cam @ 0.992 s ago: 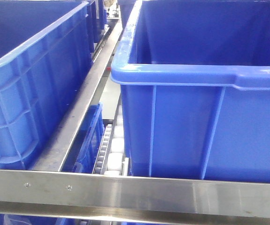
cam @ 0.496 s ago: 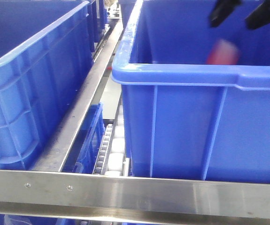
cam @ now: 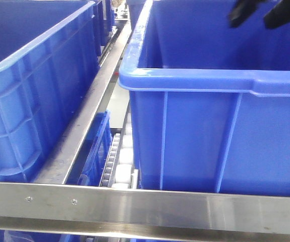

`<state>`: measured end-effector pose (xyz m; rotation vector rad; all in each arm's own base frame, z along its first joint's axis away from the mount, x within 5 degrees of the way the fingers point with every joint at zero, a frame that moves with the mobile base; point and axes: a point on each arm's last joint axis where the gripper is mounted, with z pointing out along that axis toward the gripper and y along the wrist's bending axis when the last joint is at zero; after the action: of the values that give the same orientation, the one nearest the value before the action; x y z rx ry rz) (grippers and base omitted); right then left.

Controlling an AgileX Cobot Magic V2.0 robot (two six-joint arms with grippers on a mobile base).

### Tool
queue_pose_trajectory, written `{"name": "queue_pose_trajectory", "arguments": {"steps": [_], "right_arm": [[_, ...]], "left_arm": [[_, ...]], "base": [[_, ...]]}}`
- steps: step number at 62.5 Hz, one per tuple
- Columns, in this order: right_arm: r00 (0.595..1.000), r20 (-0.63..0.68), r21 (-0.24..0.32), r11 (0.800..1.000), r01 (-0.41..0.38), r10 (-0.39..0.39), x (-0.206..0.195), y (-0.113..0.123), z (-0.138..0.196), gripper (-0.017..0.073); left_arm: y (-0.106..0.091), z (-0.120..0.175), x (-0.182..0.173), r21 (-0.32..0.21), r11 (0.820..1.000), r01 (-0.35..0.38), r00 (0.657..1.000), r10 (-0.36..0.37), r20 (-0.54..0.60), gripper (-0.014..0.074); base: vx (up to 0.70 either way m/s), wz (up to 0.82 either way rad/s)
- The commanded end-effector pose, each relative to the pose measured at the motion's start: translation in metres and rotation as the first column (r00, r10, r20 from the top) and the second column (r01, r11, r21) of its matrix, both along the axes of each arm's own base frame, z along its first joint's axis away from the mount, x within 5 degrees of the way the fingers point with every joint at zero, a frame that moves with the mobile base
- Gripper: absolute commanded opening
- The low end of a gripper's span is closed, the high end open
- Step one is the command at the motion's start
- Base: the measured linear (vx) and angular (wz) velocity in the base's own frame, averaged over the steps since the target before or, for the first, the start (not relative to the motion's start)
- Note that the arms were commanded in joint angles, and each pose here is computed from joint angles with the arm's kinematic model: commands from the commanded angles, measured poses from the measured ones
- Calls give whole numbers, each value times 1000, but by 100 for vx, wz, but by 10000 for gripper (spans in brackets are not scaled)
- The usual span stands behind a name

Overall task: Pick red cube and place on left shelf
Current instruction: 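Lower the red cube into the blue crate and open the right gripper, then lift the open right gripper out of the blue crate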

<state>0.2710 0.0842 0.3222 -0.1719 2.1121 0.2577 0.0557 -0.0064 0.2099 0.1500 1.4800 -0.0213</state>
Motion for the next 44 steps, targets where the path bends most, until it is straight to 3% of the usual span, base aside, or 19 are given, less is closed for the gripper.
{"name": "queue_pose_trajectory", "arguments": {"steps": [1,4,8,26,44], "right_arm": [[983,186,29,1000,-11,5,-23,-8,27,165],[976,216,29,999,-14,8,-38,-13,26,42],[969,246,34,999,-15,6,-58,-19,18,74],[941,333,61,997,47,-65,-145,-55,-29,53],[926,365,70,995,77,-98,-170,-65,-47,53]], "left_arm": [[0,0,1,-13,1000,1,999,-1,53,106],[0,0,1,-13,1000,1,999,-1,53,106],[0,0,1,-13,1000,1,999,-1,53,106],[0,0,1,-13,1000,1,999,-1,53,106],[0,0,1,-13,1000,1,999,-1,53,106]], "base": [[0,0],[0,0],[0,0],[0,0],[0,0]]}}
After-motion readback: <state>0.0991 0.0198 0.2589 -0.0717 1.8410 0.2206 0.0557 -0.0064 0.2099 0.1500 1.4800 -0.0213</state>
